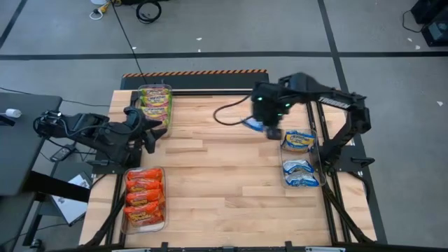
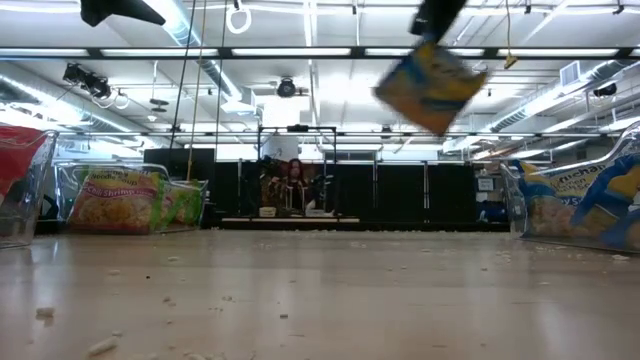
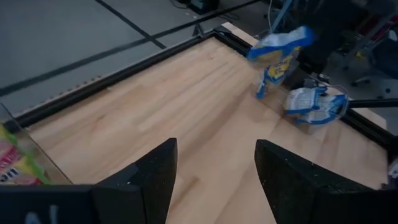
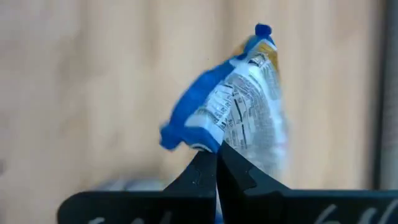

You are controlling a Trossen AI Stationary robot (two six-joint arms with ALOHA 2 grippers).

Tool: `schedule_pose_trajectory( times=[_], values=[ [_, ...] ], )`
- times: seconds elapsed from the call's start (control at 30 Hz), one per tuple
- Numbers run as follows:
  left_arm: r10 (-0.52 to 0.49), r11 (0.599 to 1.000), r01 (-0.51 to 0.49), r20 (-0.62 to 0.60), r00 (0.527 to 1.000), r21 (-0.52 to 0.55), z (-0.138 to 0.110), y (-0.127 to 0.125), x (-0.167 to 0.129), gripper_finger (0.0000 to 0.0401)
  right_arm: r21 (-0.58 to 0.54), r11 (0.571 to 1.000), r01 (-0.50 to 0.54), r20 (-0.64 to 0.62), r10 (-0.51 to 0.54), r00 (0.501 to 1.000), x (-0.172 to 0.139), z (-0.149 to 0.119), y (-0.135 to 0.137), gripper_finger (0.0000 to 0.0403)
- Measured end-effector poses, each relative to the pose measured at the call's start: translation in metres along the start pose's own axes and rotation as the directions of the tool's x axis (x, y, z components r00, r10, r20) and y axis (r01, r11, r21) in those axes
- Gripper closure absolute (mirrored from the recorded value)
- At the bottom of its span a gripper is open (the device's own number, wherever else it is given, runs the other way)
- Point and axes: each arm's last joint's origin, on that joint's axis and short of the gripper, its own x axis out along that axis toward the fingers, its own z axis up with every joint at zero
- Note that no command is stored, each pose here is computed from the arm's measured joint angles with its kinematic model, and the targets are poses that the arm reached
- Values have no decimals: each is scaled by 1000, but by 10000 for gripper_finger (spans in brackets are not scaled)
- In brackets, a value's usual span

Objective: Sort Maruchan noodles
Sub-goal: Put the blue noodle pack into the right transparent bin

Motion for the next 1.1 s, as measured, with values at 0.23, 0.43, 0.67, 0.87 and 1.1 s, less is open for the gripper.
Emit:
schedule_pose_trajectory(
  times=[0.23,0.43,0.67,0.87,1.1],
  values=[
    [-48,998,49,9,999,-48,3,-8,3,182,37,972,-232,-35,234,972,-10,-37,20,400],
    [-109,991,115,86,990,-75,10,-27,13,182,54,973,-223,-134,228,964,4,-93,34,400],
    [-141,984,156,155,978,-89,14,-52,33,182,106,968,-228,-166,244,956,17,-156,40,400],
    [-136,976,161,165,977,-145,12,-65,50,182,104,959,-263,-234,280,931,43,-187,43,400],
    [-149,967,176,150,977,-183,10,-69,55,182,65,982,-179,-193,188,963,88,-170,31,399]
  ],
)
